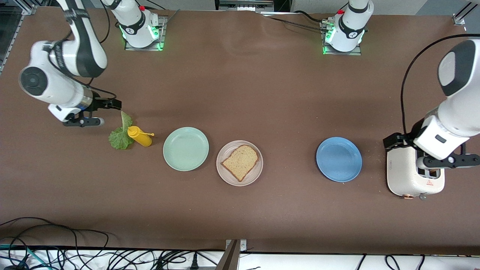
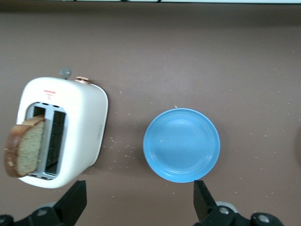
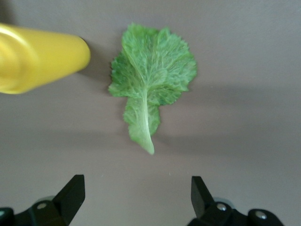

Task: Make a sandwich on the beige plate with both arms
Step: 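Lower the right gripper and grasp the green lettuce leaf by its stem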

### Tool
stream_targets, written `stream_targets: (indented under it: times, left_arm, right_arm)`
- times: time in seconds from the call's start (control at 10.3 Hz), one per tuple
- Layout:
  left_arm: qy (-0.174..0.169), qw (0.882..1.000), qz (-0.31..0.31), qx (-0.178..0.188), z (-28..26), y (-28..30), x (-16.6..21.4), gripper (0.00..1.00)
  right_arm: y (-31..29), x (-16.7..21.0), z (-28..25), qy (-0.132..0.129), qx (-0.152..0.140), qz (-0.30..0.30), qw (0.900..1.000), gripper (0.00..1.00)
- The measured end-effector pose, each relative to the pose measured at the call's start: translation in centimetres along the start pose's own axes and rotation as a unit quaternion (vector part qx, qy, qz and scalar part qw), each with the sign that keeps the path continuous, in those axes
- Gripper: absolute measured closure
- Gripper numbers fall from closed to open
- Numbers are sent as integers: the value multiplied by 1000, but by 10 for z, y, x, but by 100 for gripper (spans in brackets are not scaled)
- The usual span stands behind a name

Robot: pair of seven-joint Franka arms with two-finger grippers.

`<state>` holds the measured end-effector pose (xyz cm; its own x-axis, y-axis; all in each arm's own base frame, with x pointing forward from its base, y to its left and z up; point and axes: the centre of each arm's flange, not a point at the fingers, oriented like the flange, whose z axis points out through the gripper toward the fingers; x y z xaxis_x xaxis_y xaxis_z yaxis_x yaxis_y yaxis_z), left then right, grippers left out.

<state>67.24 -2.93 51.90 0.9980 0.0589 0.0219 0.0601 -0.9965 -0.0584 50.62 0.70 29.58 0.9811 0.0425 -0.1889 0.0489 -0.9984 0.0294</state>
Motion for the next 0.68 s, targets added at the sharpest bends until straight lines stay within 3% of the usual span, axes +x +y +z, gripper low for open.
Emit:
stream_targets:
  times: [0.29, 0.48, 0.68]
  left_arm:
    - [-1, 1000, 4, -3, 2, -15, 1, 0]
    - [-2, 1000, 6, -3, 2, -16, 2, 0]
    - [-2, 1000, 7, -3, 3, -16, 2, 0]
  right_arm:
    - [7, 0, 64, 31, -3, -14, 999, 0]
    - [14, 0, 104, 23, -6, -25, 999, 1]
    - [15, 0, 112, 21, -7, -27, 999, 31]
